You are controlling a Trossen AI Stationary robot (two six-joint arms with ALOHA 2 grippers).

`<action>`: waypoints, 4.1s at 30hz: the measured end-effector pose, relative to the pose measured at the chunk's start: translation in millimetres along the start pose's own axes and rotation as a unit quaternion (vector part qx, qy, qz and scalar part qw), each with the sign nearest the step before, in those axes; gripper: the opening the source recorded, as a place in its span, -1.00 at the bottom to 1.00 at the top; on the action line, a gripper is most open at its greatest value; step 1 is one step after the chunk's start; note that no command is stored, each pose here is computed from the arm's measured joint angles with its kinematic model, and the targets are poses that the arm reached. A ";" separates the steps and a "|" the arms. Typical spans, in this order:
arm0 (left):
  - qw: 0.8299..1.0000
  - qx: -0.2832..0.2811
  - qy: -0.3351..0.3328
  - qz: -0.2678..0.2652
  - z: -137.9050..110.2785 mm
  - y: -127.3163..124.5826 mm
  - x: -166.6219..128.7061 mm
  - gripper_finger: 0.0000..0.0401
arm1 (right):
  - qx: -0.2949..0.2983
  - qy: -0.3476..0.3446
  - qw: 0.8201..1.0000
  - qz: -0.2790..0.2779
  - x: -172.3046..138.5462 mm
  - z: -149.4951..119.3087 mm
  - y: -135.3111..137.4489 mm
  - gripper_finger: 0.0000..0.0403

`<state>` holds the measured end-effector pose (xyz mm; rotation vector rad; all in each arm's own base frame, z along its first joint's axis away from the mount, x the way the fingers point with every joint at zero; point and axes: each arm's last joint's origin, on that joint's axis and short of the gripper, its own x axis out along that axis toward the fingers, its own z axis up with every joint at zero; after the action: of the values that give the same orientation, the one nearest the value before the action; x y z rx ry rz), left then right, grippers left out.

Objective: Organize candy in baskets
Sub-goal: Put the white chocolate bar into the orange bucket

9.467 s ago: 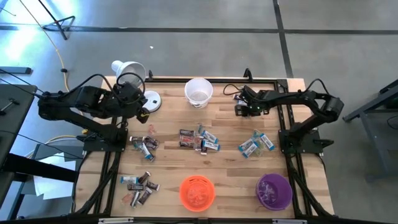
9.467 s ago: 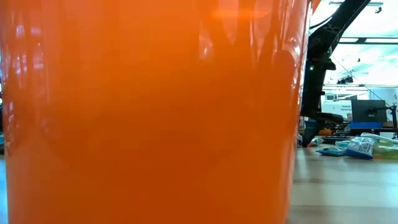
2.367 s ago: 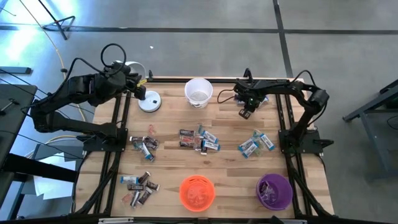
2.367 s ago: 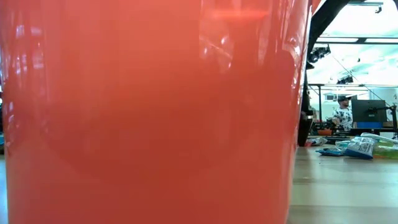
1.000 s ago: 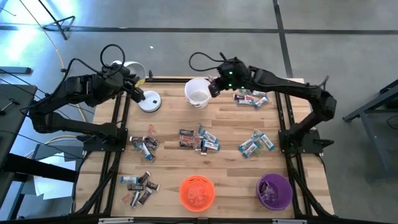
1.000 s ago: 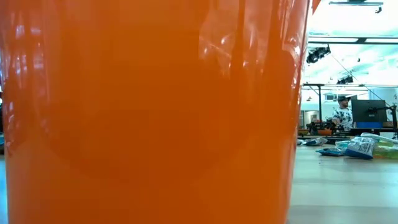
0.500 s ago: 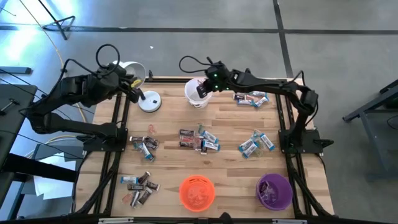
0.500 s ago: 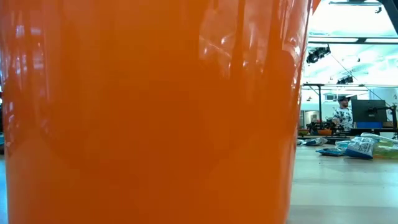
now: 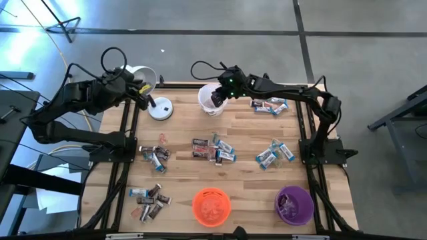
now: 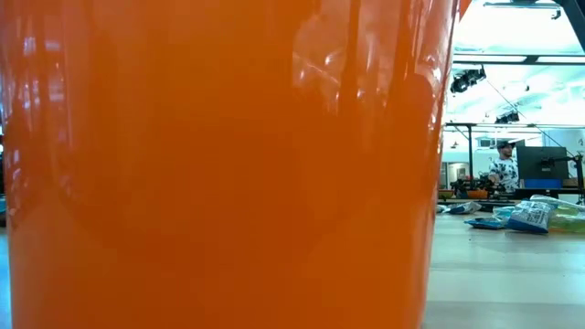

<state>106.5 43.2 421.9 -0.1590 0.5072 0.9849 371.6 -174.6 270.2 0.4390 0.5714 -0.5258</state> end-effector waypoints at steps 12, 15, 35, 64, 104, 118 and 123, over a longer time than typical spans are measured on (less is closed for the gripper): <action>1.000 0.001 0.008 -0.017 -0.7 -0.8 0.0 -0.72 | -0.055 0.301 0.944 -0.123 -62.3 -5.3 -11.9 -0.33; 1.000 0.001 0.008 -0.017 -0.7 -0.9 0.0 -0.72 | -0.069 0.360 0.916 -0.162 -73.0 -13.9 -15.4 -0.33; 1.000 0.002 0.005 -0.011 -0.5 -0.6 0.0 -0.72 | 0.009 0.405 0.881 -0.245 -21.9 -114.4 -81.5 -0.33; 0.999 -0.030 0.006 -0.011 -0.5 -0.6 0.0 -0.72 | -0.146 0.382 0.886 -0.218 -54.4 -69.6 -66.6 -0.33; 0.998 -0.056 0.013 -0.027 -0.8 -1.6 0.0 -0.72 | -0.049 0.478 0.843 -0.244 -87.9 -74.2 -124.4 -0.33; 0.998 -0.056 0.011 -0.023 -0.8 -1.4 0.0 -0.72 | 0.188 0.373 0.838 -0.350 -64.6 -116.5 -148.1 -0.33; 0.999 -0.045 0.011 -0.024 -0.8 -1.4 0.0 -0.72 | 0.277 0.313 0.827 -0.377 -57.0 -126.3 -154.0 -0.33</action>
<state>107.4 42.1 421.1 -0.2627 0.4775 0.9616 192.6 -209.3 171.8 0.9674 1.2549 -1.3535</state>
